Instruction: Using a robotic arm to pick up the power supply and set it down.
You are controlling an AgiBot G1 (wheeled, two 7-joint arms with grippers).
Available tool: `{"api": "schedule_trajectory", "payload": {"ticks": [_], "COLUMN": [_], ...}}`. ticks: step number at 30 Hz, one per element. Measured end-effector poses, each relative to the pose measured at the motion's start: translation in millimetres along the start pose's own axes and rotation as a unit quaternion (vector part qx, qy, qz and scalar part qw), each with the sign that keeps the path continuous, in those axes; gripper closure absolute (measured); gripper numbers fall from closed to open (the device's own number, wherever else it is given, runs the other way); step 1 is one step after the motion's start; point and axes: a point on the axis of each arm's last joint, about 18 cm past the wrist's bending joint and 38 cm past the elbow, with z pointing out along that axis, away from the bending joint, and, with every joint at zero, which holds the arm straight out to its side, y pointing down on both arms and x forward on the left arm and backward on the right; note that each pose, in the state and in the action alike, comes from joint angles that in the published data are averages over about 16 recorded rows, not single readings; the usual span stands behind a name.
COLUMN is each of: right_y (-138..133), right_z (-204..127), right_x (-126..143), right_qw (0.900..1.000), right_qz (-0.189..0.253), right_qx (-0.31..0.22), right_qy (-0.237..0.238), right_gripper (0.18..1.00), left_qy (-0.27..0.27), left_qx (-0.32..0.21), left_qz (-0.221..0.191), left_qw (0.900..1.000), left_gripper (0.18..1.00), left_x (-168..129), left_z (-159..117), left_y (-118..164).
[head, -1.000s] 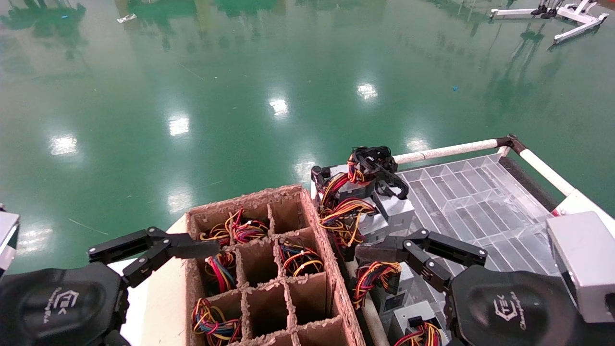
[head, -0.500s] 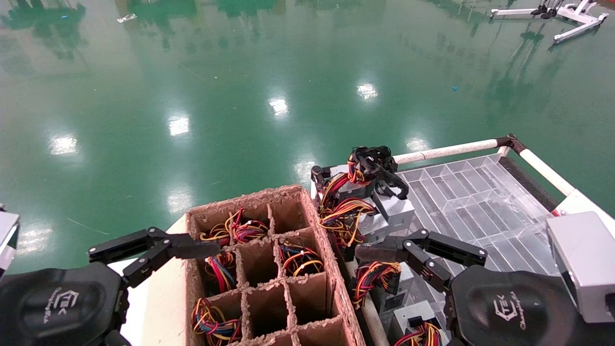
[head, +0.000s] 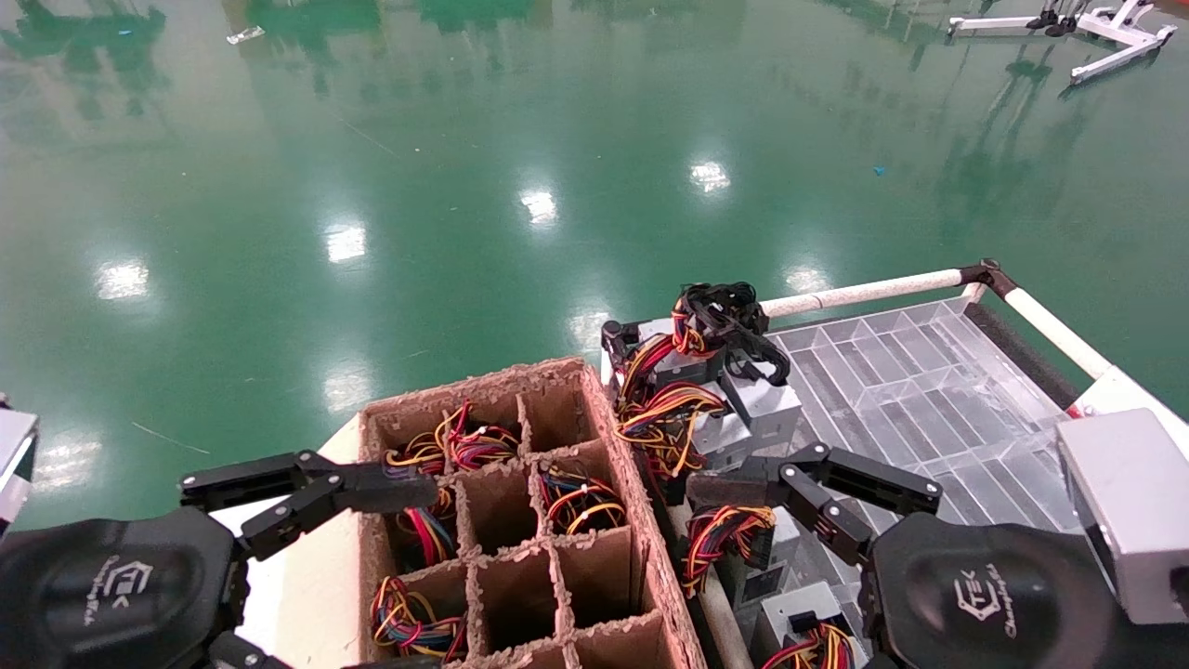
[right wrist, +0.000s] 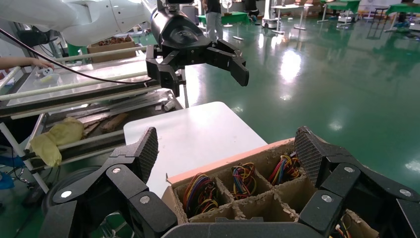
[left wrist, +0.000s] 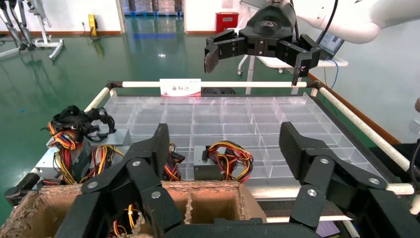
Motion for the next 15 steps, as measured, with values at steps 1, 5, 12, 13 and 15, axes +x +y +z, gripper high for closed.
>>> {"api": "schedule_trajectory", "payload": {"ticks": [1,5,12,13,15], "right_y": [0,0,6,7,9], "right_z": [0,0,1,1,3], "right_x": [0,4,21,25,33], "right_qw": [1.000,1.000,0.998,0.998,0.996], "right_qz": [-0.001,-0.005,-0.033,-0.039,-0.053], "right_qx": [0.000,-0.004,-0.040,-0.048,-0.066], "right_qy": [0.000,0.007,0.026,0.029,0.035], "right_gripper": [0.179,0.179,0.179,0.179,0.179], "left_qy": [0.000,0.000,0.000,0.000,0.000], "left_qx": [0.000,0.000,0.000,0.000,0.000], "left_qz": [0.000,0.000,0.000,0.000,0.000], "left_qw": [1.0000,1.0000,1.0000,1.0000,1.0000], "left_gripper": [0.322,0.404,0.556,0.575,0.629], "left_x": [0,0,0,0,0], "left_z": [0,0,0,0,0], "left_y": [0,0,0,0,0]}}
